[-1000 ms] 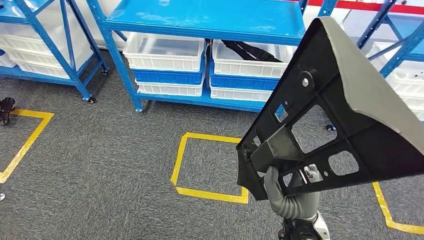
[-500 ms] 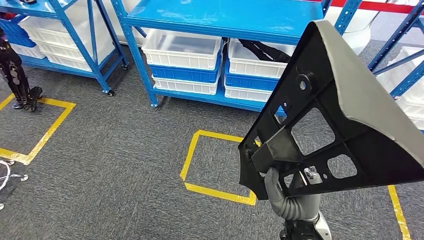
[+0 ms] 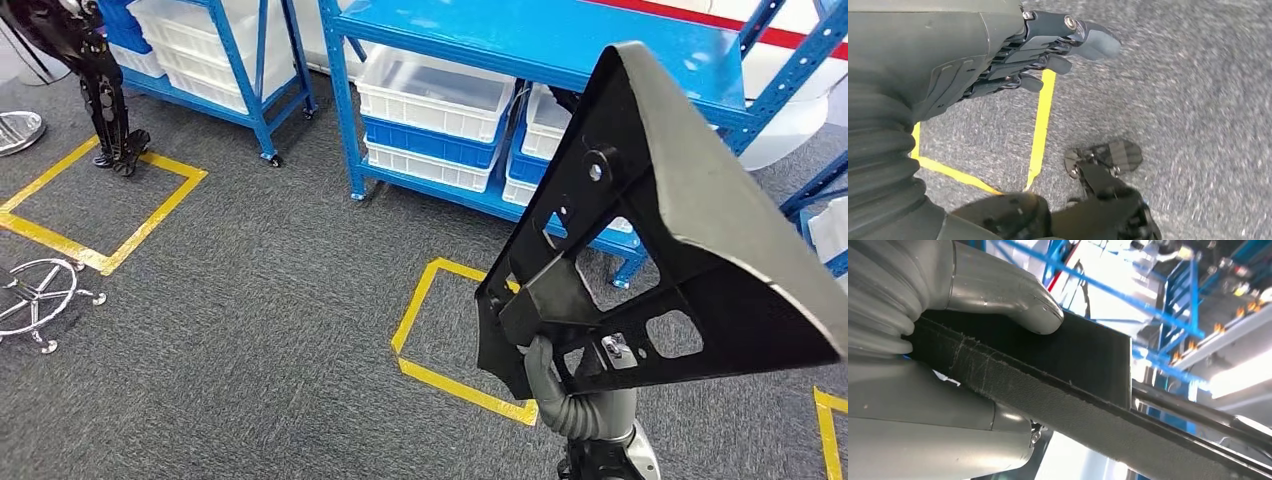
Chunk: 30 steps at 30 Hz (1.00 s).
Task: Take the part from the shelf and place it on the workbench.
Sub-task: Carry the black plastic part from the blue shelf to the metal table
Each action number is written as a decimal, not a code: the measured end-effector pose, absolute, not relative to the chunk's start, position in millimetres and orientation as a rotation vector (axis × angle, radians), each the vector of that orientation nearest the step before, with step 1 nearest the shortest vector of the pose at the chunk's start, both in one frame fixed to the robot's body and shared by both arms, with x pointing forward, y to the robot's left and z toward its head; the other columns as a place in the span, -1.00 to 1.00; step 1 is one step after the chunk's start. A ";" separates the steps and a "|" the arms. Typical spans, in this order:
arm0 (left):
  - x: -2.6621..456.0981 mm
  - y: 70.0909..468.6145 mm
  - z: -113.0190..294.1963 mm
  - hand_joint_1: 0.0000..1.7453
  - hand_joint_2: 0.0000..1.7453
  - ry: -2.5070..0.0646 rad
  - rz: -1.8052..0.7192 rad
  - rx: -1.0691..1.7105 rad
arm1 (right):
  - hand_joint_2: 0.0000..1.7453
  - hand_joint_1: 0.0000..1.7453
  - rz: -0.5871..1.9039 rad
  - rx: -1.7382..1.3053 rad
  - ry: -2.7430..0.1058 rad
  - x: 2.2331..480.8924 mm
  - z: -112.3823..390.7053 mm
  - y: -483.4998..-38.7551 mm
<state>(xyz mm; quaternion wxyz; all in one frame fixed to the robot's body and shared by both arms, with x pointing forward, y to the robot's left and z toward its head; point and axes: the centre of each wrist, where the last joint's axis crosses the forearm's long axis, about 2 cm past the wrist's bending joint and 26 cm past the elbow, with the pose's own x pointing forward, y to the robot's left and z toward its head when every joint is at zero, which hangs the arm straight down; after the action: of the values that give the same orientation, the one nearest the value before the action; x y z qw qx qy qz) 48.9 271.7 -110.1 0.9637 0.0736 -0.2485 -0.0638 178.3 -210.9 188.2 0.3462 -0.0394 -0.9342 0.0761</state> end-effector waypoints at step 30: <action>48.4 275.9 -109.3 -1.00 1.00 -0.544 -0.289 0.308 | 1.00 1.00 0.186 -0.116 -2.431 163.9 182.8 -213.9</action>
<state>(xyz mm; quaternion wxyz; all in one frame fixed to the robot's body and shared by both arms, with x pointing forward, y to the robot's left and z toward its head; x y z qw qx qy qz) 48.4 275.9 -109.3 0.9413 0.1508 -0.2667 -0.1415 163.9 -213.9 182.8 0.3432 -0.0447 -0.9355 0.0714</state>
